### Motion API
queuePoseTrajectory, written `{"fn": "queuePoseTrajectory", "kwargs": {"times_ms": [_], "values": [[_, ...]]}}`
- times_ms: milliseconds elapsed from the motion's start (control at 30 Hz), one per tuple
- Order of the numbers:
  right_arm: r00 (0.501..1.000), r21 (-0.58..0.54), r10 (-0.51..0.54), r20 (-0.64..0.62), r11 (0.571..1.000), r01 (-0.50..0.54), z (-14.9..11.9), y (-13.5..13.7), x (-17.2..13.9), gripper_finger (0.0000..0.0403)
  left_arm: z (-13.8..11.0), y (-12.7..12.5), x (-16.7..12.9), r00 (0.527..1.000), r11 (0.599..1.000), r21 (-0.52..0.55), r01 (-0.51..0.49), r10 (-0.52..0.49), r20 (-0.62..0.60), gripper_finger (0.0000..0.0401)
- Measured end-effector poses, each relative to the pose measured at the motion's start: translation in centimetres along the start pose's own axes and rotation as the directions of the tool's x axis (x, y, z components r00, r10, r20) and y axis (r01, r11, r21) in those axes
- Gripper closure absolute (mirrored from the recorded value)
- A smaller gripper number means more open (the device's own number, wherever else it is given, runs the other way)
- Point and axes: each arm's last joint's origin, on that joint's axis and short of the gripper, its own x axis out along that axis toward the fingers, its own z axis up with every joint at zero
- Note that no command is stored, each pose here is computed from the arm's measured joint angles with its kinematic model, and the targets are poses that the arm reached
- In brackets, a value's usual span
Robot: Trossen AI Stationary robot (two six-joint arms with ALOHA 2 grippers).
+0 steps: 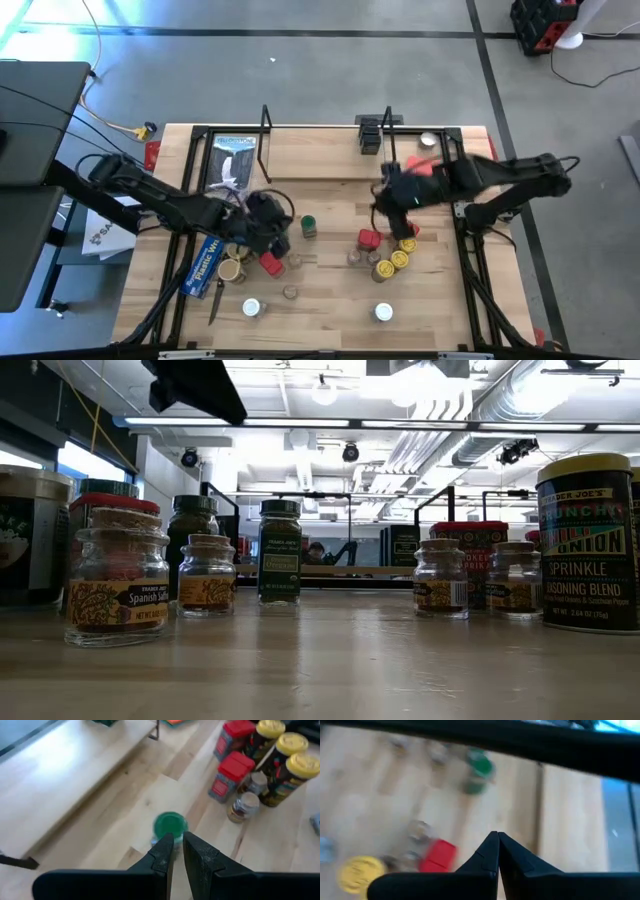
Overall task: Shelf spices
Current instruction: Put the transparent seasoning bottle on the shelf
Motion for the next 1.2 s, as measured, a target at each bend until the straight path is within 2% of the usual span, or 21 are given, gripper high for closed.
{"fn": "queuePoseTrajectory", "kwargs": {"times_ms": [167,333,500,667,767,900,1000,1200], "values": [[0.993,-0.047,0.096,0.063,0.995,-0.093,-1.9,5.0,2.0,0.0403,-1.3,-2.1,2.2,1.000,0.999,0.034,0.007,-0.007,-0.011,0.0364],[0.985,0.053,0.133,0.106,0.989,-0.139,-4.1,7.7,4.8,0.0403,-2.4,-3.8,3.9,1.000,0.999,0.036,0.018,-0.018,0.005,0.0364],[0.973,0.125,0.137,0.184,0.979,-0.161,-5.3,8.6,6.8,0.0403,-2.4,-4.7,4.7,0.998,0.998,0.033,0.050,-0.051,0.045,0.0364],[0.951,0.135,0.155,0.267,0.971,-0.197,-5.5,8.9,7.5,0.0403,-1.8,-5.1,4.7,0.992,0.995,0.064,0.083,-0.088,0.089,0.0364],[0.957,0.143,0.131,0.261,0.975,-0.172,-5.4,8.6,7.5,0.0397,-1.5,-5.3,4.6,0.987,0.992,0.074,0.100,-0.108,0.116,0.0364],[0.957,0.132,0.159,0.241,0.972,-0.195,-4.7,8.4,6.7,0.0360,-1.2,-5.5,4.5,0.982,0.990,0.079,0.117,-0.127,0.141,0.0364],[0.951,0.123,0.237,0.201,0.957,-0.265,-4.3,8.8,5.7,0.0313,-1.2,-5.5,4.6,0.981,0.990,0.078,0.119,-0.129,0.144,0.0364],[0.928,0.147,0.359,0.095,0.917,-0.370,-5.1,11.1,4.7,0.0224,-1.0,-5.4,4.7,0.982,0.991,0.087,0.105,-0.117,0.148,0.0364]]}}
